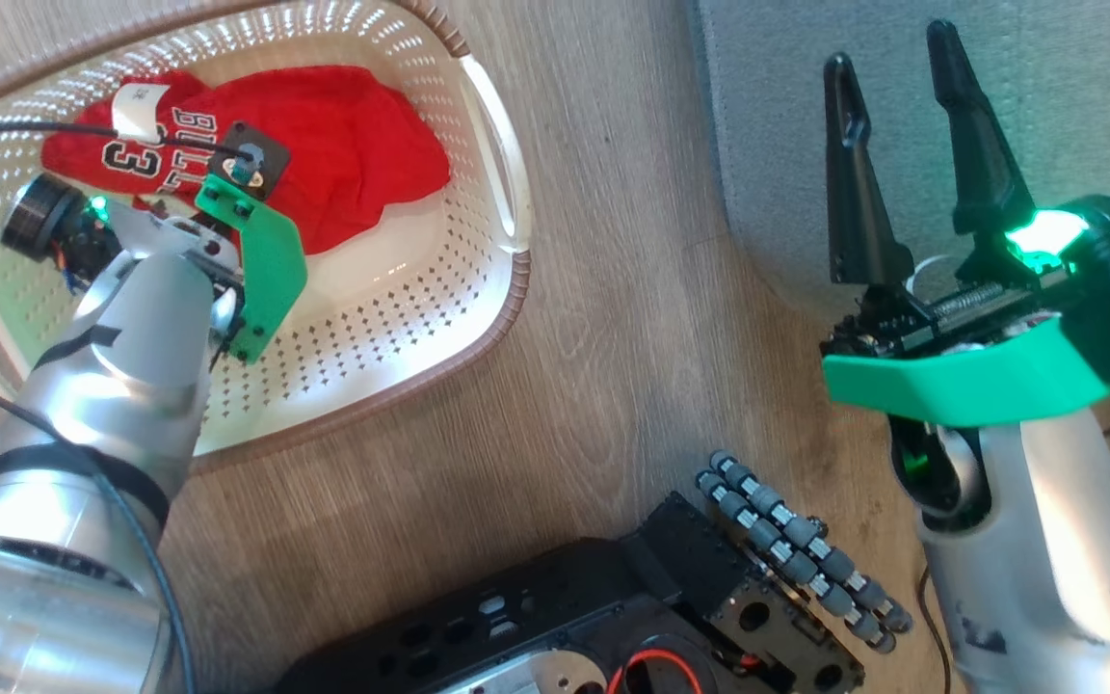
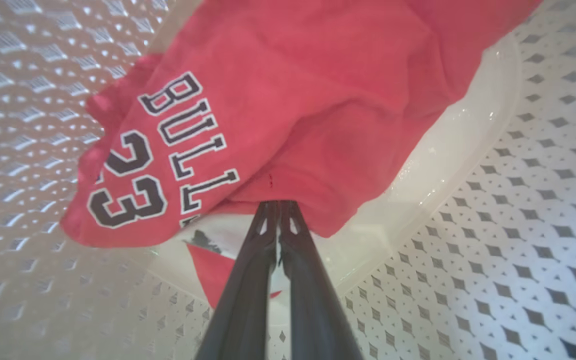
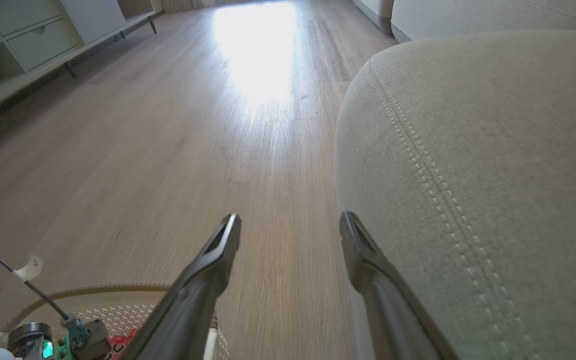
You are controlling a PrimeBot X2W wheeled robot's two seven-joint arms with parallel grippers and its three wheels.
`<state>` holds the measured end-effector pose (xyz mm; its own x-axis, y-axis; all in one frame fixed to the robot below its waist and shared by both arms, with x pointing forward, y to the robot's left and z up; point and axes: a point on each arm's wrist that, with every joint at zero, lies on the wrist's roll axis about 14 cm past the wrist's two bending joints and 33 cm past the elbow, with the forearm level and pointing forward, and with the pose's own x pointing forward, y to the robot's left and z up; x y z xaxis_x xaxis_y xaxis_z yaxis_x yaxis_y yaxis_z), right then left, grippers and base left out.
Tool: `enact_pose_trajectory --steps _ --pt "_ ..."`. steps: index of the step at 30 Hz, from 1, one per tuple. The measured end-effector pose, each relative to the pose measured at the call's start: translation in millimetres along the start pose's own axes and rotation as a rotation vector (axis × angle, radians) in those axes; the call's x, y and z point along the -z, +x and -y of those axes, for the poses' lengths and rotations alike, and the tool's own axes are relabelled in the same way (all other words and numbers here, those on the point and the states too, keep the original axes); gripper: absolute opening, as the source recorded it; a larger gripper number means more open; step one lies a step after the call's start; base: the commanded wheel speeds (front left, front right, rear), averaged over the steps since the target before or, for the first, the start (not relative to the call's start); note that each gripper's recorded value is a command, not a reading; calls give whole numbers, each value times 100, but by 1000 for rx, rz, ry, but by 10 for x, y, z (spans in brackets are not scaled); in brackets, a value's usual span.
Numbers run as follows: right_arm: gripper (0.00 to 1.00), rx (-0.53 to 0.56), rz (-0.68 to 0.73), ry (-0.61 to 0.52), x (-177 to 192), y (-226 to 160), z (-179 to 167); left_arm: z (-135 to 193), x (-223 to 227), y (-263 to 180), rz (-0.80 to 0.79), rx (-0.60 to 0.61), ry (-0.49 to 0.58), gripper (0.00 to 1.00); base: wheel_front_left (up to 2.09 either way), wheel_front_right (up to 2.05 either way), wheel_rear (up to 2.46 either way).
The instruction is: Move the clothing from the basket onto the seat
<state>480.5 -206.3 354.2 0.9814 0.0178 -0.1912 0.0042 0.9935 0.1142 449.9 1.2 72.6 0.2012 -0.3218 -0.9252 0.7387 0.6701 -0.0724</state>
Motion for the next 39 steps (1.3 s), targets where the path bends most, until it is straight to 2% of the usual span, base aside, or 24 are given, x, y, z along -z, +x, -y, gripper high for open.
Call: enact_pose_trajectory --steps 5,17,33,39 --pt "100 -21 52 -2 -202 66 -54 21 -190 -184 79 -11 -22 0 0 0 0" --pt "100 -49 161 -8 -729 -56 -191 63 -383 -889 231 -70 -101 0 0 0 0" --pt "100 -79 275 26 -1291 -538 -387 -74 -838 -2020 562 -226 -183 0 0 0 0" --pt "100 -86 311 37 -1442 -781 -434 29 -1091 -2497 723 -266 -201 0 0 0 0"
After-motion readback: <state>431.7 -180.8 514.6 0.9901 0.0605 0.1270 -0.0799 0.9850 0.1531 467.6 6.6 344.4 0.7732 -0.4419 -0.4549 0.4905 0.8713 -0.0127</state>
